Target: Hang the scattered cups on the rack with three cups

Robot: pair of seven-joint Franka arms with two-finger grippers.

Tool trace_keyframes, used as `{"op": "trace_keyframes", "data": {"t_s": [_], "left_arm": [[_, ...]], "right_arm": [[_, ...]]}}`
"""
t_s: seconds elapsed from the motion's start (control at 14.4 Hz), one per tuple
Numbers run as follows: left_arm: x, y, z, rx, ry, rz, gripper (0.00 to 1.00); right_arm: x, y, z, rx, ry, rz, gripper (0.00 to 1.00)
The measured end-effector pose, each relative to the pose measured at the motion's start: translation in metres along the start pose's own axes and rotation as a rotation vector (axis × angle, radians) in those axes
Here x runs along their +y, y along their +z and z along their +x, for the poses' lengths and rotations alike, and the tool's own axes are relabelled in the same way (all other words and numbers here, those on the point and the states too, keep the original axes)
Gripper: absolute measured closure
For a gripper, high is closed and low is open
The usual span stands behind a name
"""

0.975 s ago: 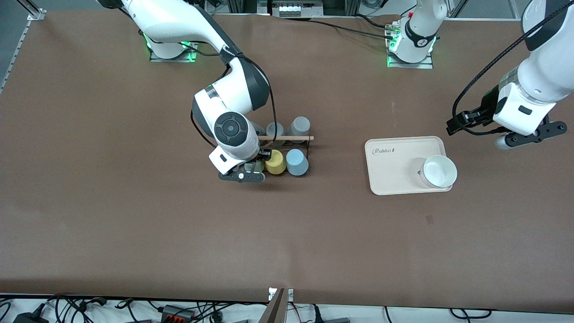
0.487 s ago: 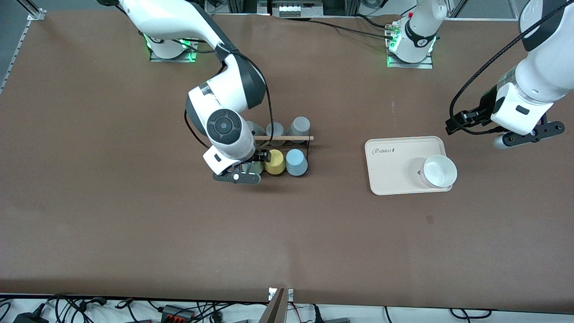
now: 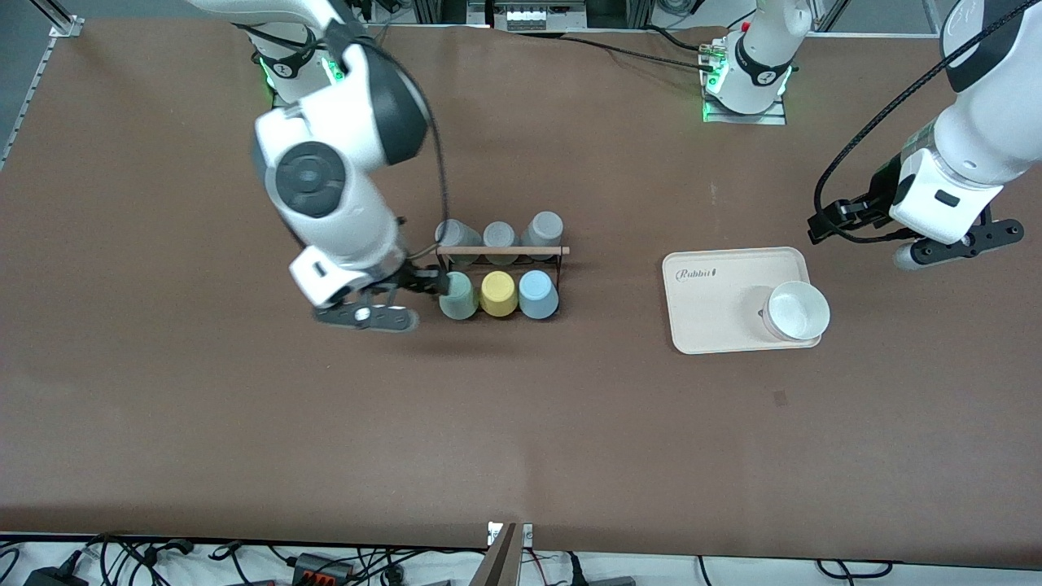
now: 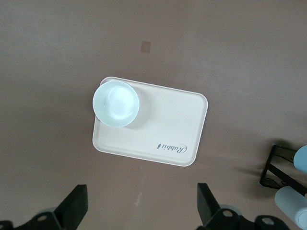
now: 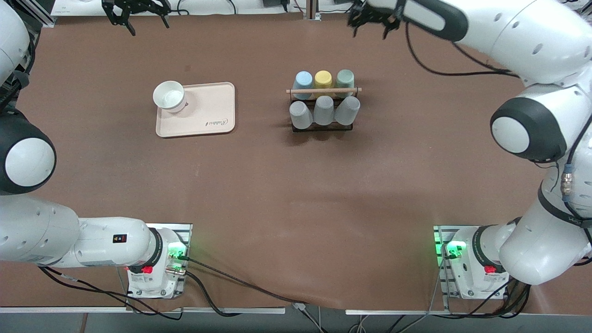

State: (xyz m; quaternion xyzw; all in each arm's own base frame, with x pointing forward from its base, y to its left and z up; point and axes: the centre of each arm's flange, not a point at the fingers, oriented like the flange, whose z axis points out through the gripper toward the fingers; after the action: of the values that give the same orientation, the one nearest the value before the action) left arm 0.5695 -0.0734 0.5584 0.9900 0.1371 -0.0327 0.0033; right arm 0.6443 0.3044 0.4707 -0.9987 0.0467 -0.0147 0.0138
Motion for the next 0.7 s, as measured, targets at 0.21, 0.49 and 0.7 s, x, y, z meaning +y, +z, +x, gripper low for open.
{"op": "trace_keyframes", "data": {"t_s": [0.21,0.49,0.7], "left_arm": [[0.000,0.000,0.000,0.000,0.000,0.000,0.00],[0.000,0.000,0.000,0.000,0.000,-0.001,0.00],[0.001,0.000,0.000,-0.004,-0.001,-0.010,0.00]], "right_arm": [[0.080,-0.037,0.027,0.005,0.048,0.003,0.00],[0.140,-0.075,0.024,-0.047,0.049,-0.012,0.00],[0.186,-0.105,0.018,-0.072,0.032,-0.014,0.00]]}}
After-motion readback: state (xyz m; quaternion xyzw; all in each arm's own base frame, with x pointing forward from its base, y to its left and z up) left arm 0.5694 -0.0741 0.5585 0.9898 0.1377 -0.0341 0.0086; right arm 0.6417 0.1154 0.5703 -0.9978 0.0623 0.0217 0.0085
